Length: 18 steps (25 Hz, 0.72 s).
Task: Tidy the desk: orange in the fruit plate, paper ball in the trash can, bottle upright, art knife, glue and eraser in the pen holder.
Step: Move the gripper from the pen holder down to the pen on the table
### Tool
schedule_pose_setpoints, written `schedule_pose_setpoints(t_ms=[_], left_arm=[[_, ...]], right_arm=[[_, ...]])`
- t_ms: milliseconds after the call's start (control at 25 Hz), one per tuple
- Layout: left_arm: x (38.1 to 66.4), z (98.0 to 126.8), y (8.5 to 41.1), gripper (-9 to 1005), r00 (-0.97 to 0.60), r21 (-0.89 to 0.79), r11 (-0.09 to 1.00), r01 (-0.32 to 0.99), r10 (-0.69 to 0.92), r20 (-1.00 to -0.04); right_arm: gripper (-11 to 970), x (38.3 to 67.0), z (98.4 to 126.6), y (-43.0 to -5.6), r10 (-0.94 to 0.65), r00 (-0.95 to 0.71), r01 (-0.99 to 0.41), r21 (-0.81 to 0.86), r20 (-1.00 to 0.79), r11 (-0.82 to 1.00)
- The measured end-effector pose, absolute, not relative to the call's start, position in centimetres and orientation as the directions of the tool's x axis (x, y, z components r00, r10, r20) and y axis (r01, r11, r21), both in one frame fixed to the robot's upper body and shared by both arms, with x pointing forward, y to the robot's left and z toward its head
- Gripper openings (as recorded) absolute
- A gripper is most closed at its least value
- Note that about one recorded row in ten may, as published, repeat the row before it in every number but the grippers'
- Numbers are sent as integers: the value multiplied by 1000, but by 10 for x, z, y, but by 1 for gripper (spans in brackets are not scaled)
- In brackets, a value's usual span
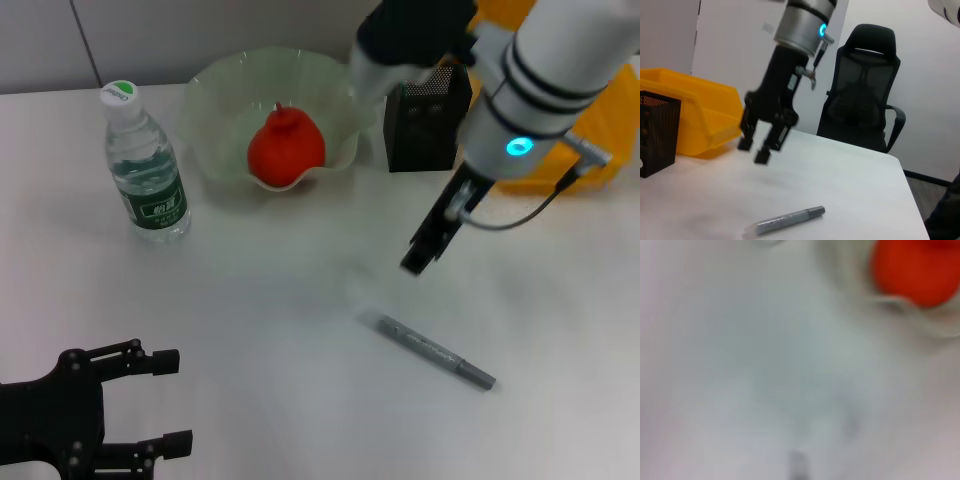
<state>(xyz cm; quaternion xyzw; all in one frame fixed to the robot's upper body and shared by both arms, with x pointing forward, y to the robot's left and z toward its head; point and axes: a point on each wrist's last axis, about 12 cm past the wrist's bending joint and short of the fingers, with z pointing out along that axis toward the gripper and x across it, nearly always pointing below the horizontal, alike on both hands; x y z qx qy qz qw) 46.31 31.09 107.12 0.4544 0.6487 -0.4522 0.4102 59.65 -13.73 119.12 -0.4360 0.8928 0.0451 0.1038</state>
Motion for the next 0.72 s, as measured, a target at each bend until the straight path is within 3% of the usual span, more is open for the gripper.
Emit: schedule_pose_setpoints(t_ms=[160, 720], left_arm=[[463, 1071, 311, 834, -252, -215, 177, 960, 223, -942], [464, 1070, 310, 833, -251, -211, 184, 960, 231, -940]], right_arm=[[473, 594, 1178, -125, -774, -601, -797, 73, -202, 600], [473, 588, 1145, -100, -795, -592, -806, 83, -132, 587]])
